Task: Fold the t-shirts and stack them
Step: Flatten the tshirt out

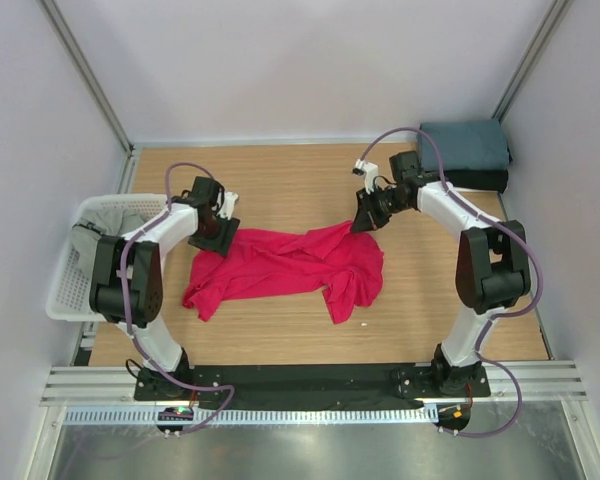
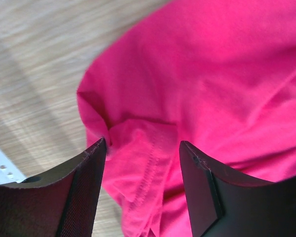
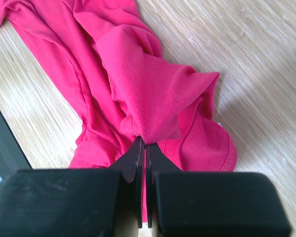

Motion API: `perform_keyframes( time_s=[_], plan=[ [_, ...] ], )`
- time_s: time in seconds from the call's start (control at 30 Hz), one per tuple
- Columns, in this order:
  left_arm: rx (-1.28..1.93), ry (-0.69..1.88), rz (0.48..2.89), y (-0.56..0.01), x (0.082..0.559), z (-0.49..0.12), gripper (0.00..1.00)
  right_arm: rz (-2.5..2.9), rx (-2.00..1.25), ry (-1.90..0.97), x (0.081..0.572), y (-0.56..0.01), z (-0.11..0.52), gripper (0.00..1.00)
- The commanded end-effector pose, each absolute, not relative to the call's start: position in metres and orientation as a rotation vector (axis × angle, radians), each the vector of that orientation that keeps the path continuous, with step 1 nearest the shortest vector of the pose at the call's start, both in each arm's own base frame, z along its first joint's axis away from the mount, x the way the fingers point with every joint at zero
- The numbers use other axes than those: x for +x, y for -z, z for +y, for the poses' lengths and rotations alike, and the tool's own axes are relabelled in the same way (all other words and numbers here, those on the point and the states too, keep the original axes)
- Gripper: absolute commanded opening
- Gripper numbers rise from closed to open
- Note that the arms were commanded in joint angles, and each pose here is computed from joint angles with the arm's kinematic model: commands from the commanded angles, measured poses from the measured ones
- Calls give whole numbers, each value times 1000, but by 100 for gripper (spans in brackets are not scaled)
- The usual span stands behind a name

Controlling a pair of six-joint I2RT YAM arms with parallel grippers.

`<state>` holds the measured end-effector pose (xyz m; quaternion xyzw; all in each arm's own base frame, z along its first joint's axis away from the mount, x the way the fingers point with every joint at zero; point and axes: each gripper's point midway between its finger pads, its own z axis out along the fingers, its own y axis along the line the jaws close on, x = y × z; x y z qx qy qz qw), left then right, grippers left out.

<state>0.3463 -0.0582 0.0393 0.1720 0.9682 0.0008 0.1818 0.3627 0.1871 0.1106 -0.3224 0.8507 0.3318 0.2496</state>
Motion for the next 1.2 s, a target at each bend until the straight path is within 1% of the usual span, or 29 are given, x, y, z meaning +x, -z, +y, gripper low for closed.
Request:
perform_keyframes(
  time_s=[0.0,0.07,0.17,0.2,0.27,0.3,0.4,0.47,0.5,0.6,0.73,0.77,0.9,1.0,1.07,1.17],
  plan=[
    [505,121,2740,-50,334,-73,62,2273,-900,-901,371,-119,188,1],
    [520,132,2759,-44,328,-74,62,2277,-899,-903,371,-118,188,2],
    [525,135,2794,-34,324,-73,59,2283,-895,-908,371,-117,187,2],
    [525,136,2797,-33,325,-73,52,2280,-894,-908,371,-117,187,1],
    [525,114,2818,-28,324,-71,43,2282,-890,-905,372,-117,186,1],
    [522,105,2809,-30,328,-70,35,2281,-888,-903,372,-118,185,2],
    [516,83,2803,-32,333,-69,21,2279,-868,-898,374,-119,181,1],
    [515,90,2790,-38,338,-70,15,2282,-833,-908,377,-122,175,2],
    [516,96,2784,-40,339,-71,10,2284,-815,-911,378,-123,172,2],
    [519,135,2711,-67,347,-78,1,2254,-747,-894,386,-141,154,2],
    [515,136,2530,-138,361,-82,0,2143,-699,-809,390,-191,126,1],
    [509,136,2478,-161,358,-82,0,2117,-697,-797,391,-202,122,1],
    [475,135,2321,-225,356,-82,0,2065,-729,-752,378,-233,120,1],
    [439,117,2213,-263,351,-78,0,2017,-732,-705,370,-254,118,1],
    [433,122,2193,-274,346,-78,0,1986,-739,-675,364,-269,116,2],
    [431,129,2207,-271,345,-79,0,1977,-738,-658,359,-271,115,1]
  ],
)
